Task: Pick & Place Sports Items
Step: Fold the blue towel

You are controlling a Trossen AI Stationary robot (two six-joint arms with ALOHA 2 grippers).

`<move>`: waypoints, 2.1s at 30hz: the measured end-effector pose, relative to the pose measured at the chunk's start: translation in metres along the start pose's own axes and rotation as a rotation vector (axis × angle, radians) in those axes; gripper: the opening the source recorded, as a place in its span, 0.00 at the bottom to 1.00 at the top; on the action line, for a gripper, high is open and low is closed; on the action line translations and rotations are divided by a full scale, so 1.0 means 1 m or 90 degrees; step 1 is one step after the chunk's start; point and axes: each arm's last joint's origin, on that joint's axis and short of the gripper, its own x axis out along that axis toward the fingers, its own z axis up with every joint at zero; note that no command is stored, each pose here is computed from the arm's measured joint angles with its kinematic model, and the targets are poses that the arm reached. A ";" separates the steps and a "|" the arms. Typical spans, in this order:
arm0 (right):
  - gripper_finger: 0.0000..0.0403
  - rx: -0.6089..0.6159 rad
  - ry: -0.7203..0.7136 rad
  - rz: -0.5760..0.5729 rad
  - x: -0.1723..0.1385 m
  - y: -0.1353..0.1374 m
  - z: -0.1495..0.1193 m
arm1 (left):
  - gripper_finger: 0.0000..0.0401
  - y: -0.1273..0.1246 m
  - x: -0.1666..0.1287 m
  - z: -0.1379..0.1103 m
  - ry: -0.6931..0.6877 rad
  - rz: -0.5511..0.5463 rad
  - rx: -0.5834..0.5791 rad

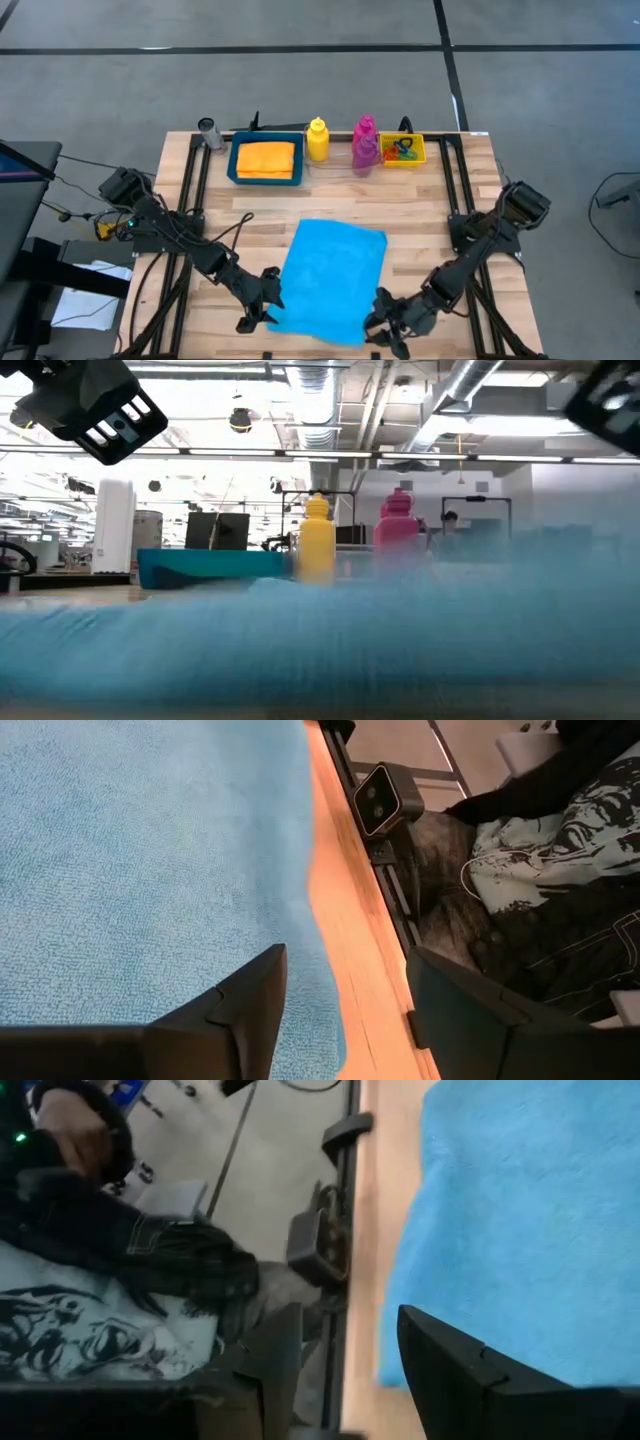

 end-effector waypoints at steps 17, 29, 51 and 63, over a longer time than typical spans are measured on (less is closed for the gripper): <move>0.39 -0.177 -0.225 -0.311 0.000 -0.026 0.026 | 0.51 0.051 -0.010 0.023 -0.181 0.447 0.021; 0.40 -0.155 -0.223 -0.420 0.004 -0.066 0.052 | 0.51 0.150 -0.013 0.005 -0.115 0.493 -0.076; 0.39 -0.162 -0.210 -0.434 0.004 -0.070 0.052 | 0.19 0.196 0.037 -0.035 -0.157 0.484 -0.078; 0.39 -0.134 -0.186 -0.412 0.005 -0.070 0.048 | 0.03 0.183 -0.001 -0.033 -0.070 0.530 -0.205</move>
